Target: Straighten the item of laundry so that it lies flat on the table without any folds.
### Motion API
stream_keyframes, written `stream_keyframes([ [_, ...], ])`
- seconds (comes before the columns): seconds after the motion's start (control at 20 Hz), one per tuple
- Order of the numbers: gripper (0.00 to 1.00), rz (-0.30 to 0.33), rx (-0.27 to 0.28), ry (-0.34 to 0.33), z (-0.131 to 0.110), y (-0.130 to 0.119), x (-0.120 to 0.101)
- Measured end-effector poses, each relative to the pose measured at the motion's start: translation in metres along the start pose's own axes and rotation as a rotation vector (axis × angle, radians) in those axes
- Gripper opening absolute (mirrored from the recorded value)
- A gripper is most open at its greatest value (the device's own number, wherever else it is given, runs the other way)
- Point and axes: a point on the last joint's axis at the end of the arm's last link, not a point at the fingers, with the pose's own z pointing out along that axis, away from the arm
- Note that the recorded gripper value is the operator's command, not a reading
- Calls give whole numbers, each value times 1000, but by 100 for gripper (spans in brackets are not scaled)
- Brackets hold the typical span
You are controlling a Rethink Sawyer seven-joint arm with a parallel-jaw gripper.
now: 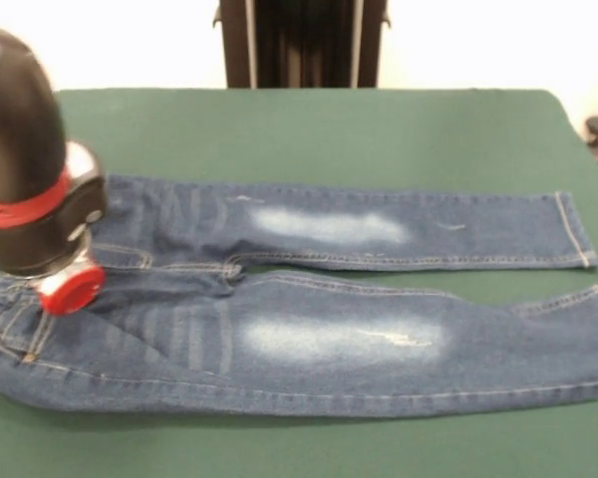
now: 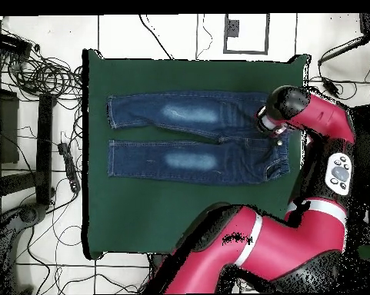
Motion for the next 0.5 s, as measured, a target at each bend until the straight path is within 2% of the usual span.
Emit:
stream_keyframes([
  [0.3, 0, 42, -36, 14, 0, -18, -39],
  [0.5, 0, 55, -51, -5, -1, -24, -53],
])
